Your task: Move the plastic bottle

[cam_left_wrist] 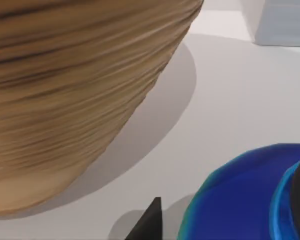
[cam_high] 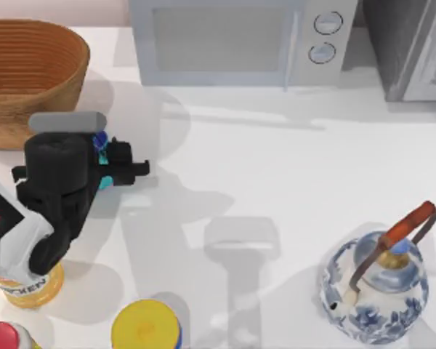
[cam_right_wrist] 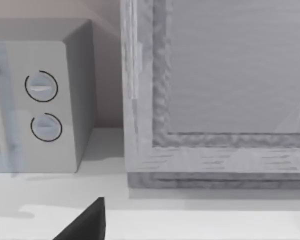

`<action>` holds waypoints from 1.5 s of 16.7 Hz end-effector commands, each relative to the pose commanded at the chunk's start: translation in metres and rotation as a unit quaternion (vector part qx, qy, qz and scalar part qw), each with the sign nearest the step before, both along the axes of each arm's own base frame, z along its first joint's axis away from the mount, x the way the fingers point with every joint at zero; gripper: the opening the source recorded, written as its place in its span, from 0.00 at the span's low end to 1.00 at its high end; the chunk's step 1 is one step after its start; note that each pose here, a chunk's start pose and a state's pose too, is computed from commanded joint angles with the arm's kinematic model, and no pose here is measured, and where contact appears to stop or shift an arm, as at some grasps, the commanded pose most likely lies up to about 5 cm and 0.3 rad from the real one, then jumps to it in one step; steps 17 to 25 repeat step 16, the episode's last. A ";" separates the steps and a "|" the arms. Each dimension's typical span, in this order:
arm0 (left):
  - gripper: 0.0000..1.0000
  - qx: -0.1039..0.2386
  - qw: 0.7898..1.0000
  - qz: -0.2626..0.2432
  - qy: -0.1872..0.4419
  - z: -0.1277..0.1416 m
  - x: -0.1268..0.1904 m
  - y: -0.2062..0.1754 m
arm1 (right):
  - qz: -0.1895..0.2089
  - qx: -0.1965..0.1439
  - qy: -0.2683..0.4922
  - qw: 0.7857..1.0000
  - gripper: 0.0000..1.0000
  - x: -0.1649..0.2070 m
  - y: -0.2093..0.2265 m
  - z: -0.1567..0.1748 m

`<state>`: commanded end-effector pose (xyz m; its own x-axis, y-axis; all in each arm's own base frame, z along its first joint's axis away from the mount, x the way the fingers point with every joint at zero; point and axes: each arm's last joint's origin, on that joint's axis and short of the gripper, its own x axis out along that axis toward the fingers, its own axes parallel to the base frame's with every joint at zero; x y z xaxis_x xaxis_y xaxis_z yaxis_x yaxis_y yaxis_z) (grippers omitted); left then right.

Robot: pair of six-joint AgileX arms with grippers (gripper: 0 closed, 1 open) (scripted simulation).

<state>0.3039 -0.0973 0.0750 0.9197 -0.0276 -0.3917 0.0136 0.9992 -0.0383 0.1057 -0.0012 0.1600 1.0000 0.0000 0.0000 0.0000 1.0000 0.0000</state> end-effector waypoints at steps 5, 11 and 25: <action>0.60 0.000 1.000 0.000 0.000 0.000 0.000 0.000 | 0.000 0.000 0.000 1.000 1.00 0.000 0.000 0.000; 1.00 0.000 1.000 0.000 0.000 0.000 0.000 0.000 | 0.000 0.000 0.000 1.000 1.00 0.000 0.000 0.000; 1.00 0.000 1.000 0.000 0.000 0.000 0.000 0.000 | 0.000 0.000 0.000 1.000 1.00 0.000 0.000 0.000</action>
